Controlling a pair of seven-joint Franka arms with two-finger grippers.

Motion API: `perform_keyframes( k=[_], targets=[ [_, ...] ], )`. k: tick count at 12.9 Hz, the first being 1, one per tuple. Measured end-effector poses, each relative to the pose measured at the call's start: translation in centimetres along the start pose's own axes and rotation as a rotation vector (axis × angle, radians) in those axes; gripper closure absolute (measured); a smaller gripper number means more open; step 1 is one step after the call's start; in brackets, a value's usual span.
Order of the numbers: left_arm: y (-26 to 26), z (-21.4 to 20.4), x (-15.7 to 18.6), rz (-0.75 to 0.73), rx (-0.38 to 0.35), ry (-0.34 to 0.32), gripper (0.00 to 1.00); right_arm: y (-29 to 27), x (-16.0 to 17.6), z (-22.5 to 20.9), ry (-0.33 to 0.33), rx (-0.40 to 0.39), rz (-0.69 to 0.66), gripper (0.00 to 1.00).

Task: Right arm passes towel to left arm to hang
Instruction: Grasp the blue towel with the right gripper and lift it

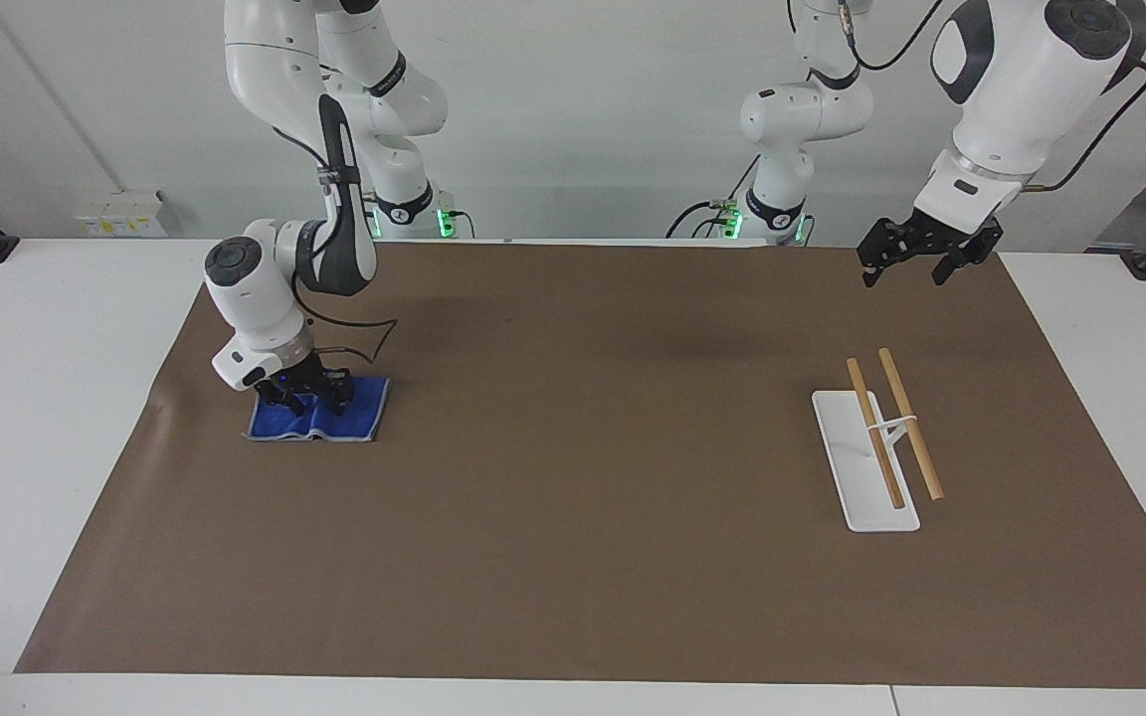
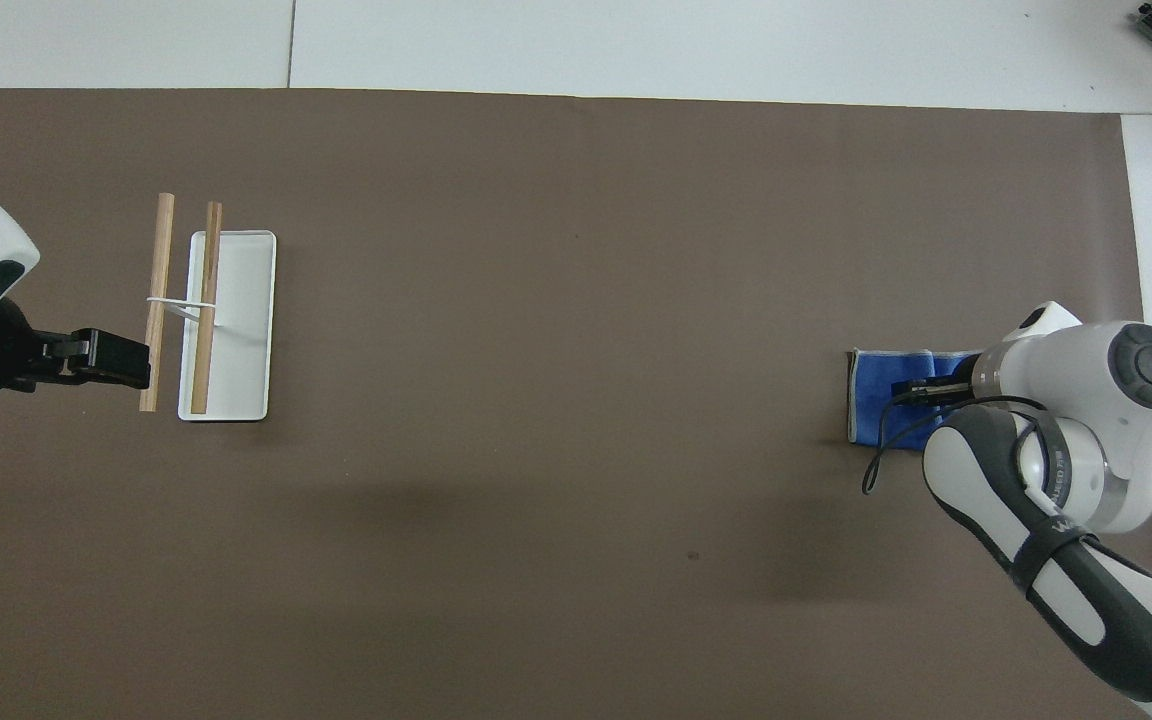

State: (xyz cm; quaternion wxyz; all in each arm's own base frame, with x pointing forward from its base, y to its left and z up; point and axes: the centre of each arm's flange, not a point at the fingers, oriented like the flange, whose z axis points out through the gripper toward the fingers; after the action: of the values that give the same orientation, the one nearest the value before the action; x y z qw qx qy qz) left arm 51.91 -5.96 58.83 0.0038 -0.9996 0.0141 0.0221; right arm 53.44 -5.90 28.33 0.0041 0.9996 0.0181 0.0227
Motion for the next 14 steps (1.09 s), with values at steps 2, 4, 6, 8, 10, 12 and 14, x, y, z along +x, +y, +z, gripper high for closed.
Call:
perform_keyframes(
  k=[2, 4, 6, 8, 10, 12, 14],
  targets=[
    [0.0, 0.0, 0.0, 0.000, 0.000, 0.000, 0.00, 0.0, 0.1, -0.1, 0.004, -0.001, 0.000, 0.71],
    [0.0, 0.0, 0.0, 0.000, 0.000, 0.000, 0.00, 0.0, 0.2, -0.2, 0.007, -0.001, 0.000, 0.88],
    [0.0, 0.0, 0.0, 0.000, 0.000, 0.000, 0.00, 0.0, 0.6, -0.8, 0.020, -0.002, -0.001, 0.88],
    [0.0, 0.0, 0.0, 0.000, 0.000, 0.000, 0.00, -0.3, 1.2, -2.4, 0.054, -0.001, -0.004, 0.88],
    [0.0, 0.0, 0.0, -0.001, 0.000, 0.001, 0.00, -1.9, 1.6, -4.8, 0.076, 0.036, 0.006, 0.88],
    [0.0, 0.0, 0.0, -0.001, 0.000, 0.001, 0.00, -4.3, 1.9, -7.7, 0.064, 0.098, 0.015, 0.88],
    [0.0, 0.0, 0.0, -0.002, 0.000, 0.001, 0.00, -7.0, 2.2, -11.1, 0.052, 0.173, 0.042, 0.88]
  ],
)
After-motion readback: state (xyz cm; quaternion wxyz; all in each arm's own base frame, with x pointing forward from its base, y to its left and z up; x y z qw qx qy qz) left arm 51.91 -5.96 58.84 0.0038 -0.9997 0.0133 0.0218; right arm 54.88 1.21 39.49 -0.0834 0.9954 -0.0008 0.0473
